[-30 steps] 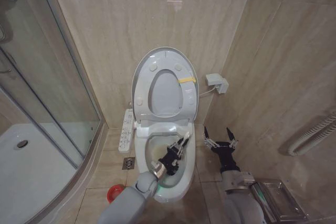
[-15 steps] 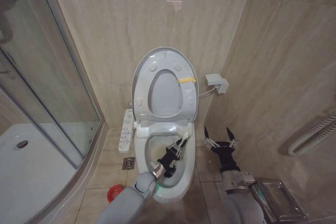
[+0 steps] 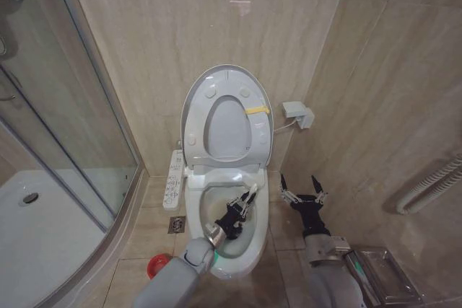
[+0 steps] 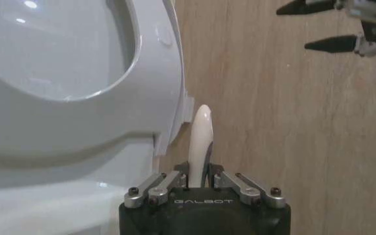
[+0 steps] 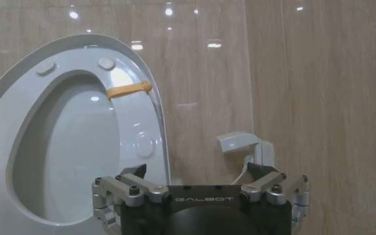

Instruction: Open the toilet lid, clean the toilet bowl with a toilet brush, close the toilet lid, and flush.

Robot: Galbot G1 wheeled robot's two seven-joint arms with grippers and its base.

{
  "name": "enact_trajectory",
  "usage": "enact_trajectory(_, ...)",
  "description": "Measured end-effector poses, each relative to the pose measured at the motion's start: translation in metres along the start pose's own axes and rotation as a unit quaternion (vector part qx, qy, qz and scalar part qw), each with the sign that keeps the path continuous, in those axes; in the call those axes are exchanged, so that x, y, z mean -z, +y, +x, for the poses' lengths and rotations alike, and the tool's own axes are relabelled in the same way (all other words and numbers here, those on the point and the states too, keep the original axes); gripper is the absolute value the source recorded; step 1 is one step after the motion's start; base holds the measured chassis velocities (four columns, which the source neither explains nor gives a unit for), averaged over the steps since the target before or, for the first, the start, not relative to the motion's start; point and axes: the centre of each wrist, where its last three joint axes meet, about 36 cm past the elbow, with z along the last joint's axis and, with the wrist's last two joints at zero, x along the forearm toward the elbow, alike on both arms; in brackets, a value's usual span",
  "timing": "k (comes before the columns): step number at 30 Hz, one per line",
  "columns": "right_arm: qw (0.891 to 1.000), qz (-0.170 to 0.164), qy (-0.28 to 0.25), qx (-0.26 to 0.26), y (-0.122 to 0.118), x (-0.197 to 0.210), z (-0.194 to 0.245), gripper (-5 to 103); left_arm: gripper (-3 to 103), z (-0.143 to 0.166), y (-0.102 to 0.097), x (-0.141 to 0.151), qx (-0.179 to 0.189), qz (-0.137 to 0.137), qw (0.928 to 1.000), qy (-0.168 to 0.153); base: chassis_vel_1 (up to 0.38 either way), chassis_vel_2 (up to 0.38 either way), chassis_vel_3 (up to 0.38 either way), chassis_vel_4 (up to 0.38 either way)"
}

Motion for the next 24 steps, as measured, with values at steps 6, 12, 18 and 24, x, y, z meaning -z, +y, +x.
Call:
enact_trajectory(6,1.0,0.0,0.0,0.0,0.0,0.0,0.0,100,19,-0.01,-0.006,0.009,0.001,0.008,0.9999,-0.012,0.0,0.0,0.0,0.0)
enact_trajectory(12,1.0,0.0,0.0,0.0,0.0,0.0,0.0,100,19,0.003,-0.012,-0.008,0.0,0.008,1.0,0.005,0.0,0.0,0.0,0.0)
enact_trajectory(18,1.0,0.0,0.0,0.0,0.0,0.0,0.0,100,19,-0.01,-0.004,0.01,0.001,0.002,0.9999,-0.013,0.0,0.0,0.0,0.0)
enact_trajectory(24,1.0,0.0,0.0,0.0,0.0,0.0,0.0,100,19,-0.012,0.001,0.007,0.017,0.009,0.9997,-0.014,0.0,0.0,0.0,0.0)
